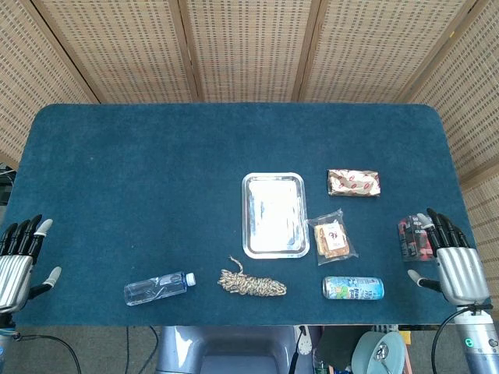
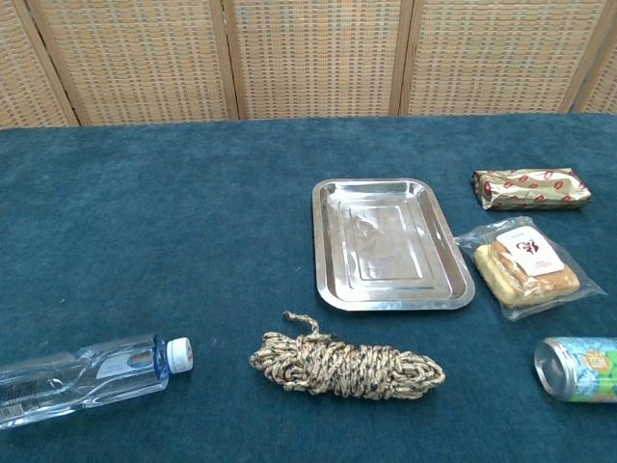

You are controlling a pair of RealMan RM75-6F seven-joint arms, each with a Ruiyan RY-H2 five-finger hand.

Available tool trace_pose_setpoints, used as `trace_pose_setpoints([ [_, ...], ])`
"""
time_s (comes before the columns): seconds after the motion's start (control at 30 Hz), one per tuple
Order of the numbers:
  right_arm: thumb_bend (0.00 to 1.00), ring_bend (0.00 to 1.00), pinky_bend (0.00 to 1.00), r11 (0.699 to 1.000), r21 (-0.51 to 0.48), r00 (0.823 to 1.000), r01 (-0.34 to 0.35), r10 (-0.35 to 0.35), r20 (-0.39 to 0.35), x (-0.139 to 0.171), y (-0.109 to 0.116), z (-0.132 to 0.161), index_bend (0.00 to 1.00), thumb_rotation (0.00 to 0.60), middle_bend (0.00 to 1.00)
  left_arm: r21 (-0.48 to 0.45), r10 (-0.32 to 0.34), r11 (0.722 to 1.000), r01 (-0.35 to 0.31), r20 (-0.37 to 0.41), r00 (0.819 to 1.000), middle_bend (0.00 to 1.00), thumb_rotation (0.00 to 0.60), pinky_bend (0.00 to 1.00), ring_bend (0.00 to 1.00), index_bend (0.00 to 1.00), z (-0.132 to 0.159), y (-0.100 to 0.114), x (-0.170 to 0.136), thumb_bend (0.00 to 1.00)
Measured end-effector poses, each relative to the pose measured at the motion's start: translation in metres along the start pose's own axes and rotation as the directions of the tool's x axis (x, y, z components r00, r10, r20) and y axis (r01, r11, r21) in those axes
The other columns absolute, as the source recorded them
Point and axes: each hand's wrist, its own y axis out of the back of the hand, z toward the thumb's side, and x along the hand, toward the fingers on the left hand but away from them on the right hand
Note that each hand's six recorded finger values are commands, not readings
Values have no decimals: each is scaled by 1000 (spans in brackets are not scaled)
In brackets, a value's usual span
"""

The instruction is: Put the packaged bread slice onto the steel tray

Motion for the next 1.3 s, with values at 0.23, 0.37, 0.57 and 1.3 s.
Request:
trace_pose_setpoints([
  [0.23,97,0,138,1000,3,1000,2,-2,8,0,1,-2,42,600,0,1,-7,1000,7,2,1000,0,600,0,0,0,1,-1,5,317],
  [0.37,96,0,139,1000,10,1000,0,0,5,0,1,-1,42,600,0,-1,-2,1000,2,5,1000,0,600,0,0,0,2,0,5,318],
  [0.57,96,0,138,1000,14,1000,-3,3,9,2,1,0,42,600,0,4,5,1000,-5,8,1000,0,600,0,0,0,2,2,4,318],
  [1.3,97,0,138,985,49,985,-166,168,-43,-29,-22,21,42,600,0,-6,-22,1000,22,-18,1000,0,600,0,0,0,-9,-8,6,317],
])
